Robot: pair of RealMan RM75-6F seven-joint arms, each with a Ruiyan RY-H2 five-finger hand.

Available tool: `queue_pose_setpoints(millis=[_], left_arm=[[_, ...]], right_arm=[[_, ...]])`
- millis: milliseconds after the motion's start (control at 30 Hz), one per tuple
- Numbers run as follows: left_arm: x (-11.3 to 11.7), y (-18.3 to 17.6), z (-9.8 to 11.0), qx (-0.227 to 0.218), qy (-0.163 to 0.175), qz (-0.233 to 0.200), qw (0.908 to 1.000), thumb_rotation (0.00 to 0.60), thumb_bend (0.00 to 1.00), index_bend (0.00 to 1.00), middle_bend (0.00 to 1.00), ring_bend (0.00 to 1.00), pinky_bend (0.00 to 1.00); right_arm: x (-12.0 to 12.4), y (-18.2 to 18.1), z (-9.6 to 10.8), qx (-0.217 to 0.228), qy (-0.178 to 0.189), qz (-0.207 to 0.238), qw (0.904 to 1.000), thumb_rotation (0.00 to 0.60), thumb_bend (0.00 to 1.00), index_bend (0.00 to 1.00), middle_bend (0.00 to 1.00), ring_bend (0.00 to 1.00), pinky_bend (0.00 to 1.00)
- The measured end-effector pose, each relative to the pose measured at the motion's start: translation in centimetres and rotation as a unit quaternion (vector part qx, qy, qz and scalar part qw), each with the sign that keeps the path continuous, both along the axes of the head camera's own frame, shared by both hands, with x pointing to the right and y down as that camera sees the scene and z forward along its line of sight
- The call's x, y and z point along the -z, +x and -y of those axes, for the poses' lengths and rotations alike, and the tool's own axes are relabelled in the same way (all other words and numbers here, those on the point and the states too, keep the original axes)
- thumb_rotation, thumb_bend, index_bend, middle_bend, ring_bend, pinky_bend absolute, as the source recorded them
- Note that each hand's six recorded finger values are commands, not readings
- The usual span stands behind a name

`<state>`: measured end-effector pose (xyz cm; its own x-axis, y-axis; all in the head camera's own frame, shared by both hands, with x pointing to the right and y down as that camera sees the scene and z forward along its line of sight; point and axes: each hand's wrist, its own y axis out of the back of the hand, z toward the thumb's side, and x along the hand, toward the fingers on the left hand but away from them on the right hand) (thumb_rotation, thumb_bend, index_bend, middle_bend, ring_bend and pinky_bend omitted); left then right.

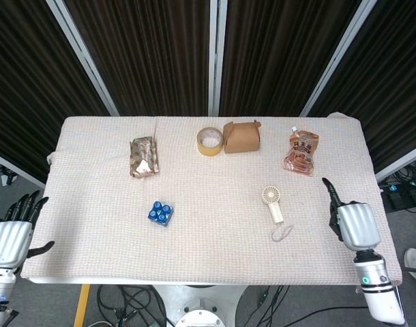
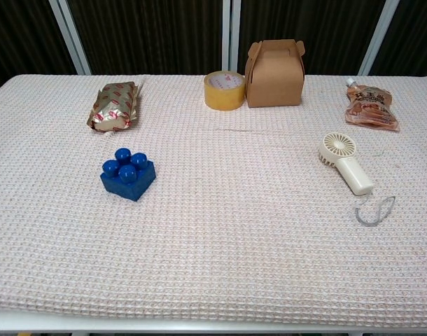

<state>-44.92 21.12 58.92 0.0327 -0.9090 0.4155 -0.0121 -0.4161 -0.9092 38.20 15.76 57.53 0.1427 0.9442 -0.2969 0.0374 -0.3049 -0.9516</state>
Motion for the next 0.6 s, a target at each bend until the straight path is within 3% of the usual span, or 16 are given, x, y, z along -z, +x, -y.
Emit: queue_pose_setpoints(millis=[67, 167, 233, 367, 467, 600], left_arm=[[0.1, 0.3, 0.0, -0.003, 0.001, -0.001, 1.0000, 0.600, 0.00, 0.09, 0.00, 0.00, 0.14], [0.2, 0.8, 0.0, -0.006, 0.002, -0.003, 1.0000, 0.600, 0.00, 0.09, 0.00, 0.00, 0.14], [0.3, 1.0, 0.0, -0.007, 0.002, -0.002, 1.0000, 0.600, 0.00, 0.09, 0.00, 0.00, 0.14], [0.5, 1.2, 0.0, -0.009, 0.003, 0.000, 1.0000, 0.600, 0.00, 0.09, 0.00, 0.00, 0.14], [0.6, 1.3, 0.1, -0.011, 0.004, 0.000, 0.9999, 0.600, 0.00, 0.09, 0.00, 0.00, 0.14], [0.7, 1.2, 0.1, -0.010, 0.008, -0.002, 0.9999, 0.600, 0.00, 0.09, 0.00, 0.00, 0.14]], right_arm=[[0.9, 1.2, -0.4, -0.001, 0.023, -0.012, 0.9997, 0.600, 1.00, 0.02, 0.89, 0.79, 0.72], [1.7, 2.9, -1.0, 0.001, 0.052, -0.038, 0.9979, 0.600, 0.96, 0.03, 0.71, 0.62, 0.60], [1.9, 4.5, -1.8, 0.001, 0.057, -0.064, 0.9963, 0.600, 0.82, 0.02, 0.49, 0.40, 0.42], [1.9, 7.1, -3.8, -0.016, 0.030, -0.102, 0.9942, 0.600, 0.36, 0.00, 0.11, 0.05, 0.10], [2.1, 8.5, -4.9, -0.038, 0.006, -0.113, 0.9928, 0.600, 0.19, 0.00, 0.00, 0.00, 0.00], [2.4, 9.0, -5.8, -0.046, -0.001, -0.117, 0.9921, 0.600, 0.15, 0.00, 0.00, 0.00, 0.00]])
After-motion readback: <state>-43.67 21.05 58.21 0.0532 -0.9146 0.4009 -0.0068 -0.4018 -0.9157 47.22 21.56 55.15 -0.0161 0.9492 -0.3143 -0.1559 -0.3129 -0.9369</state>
